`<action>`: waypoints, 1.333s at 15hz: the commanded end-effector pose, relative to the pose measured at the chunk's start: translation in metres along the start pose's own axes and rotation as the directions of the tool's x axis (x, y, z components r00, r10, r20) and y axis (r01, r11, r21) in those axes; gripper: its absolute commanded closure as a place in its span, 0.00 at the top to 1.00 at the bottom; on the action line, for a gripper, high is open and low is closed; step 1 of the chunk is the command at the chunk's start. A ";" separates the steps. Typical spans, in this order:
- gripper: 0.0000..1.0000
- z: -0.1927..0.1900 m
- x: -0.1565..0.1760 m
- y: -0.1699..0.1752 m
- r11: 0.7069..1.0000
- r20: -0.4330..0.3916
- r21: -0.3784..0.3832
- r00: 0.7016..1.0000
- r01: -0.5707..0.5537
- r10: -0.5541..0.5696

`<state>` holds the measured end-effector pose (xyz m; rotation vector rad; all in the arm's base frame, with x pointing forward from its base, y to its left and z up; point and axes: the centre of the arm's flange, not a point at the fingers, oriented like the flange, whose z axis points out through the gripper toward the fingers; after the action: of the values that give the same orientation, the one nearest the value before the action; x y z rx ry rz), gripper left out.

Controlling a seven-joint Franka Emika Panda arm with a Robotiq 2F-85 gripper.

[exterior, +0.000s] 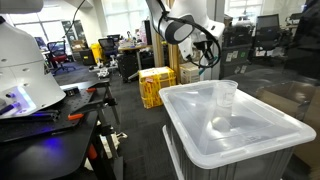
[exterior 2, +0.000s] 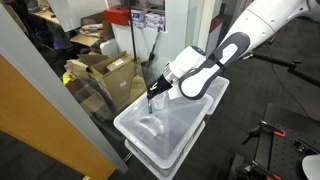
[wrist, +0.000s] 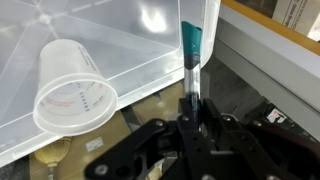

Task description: Take the pen out of the cup and put it on the storage box

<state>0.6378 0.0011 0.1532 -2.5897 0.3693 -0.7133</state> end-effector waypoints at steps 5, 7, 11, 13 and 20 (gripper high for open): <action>0.05 0.027 0.009 0.002 0.999 0.132 0.036 0.991 0.013 -0.018; 0.05 0.033 0.009 0.002 0.999 0.173 0.048 0.985 0.013 -0.021; 0.05 0.040 0.009 -0.003 0.997 0.257 0.079 0.966 0.014 -0.033; 0.05 0.042 0.010 -0.004 0.995 0.289 0.095 0.957 0.012 -0.039; 0.08 0.048 0.013 -0.010 0.992 0.360 0.124 0.932 -0.012 -0.033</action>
<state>0.6665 0.0199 0.1255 -2.5453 0.2123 -0.2818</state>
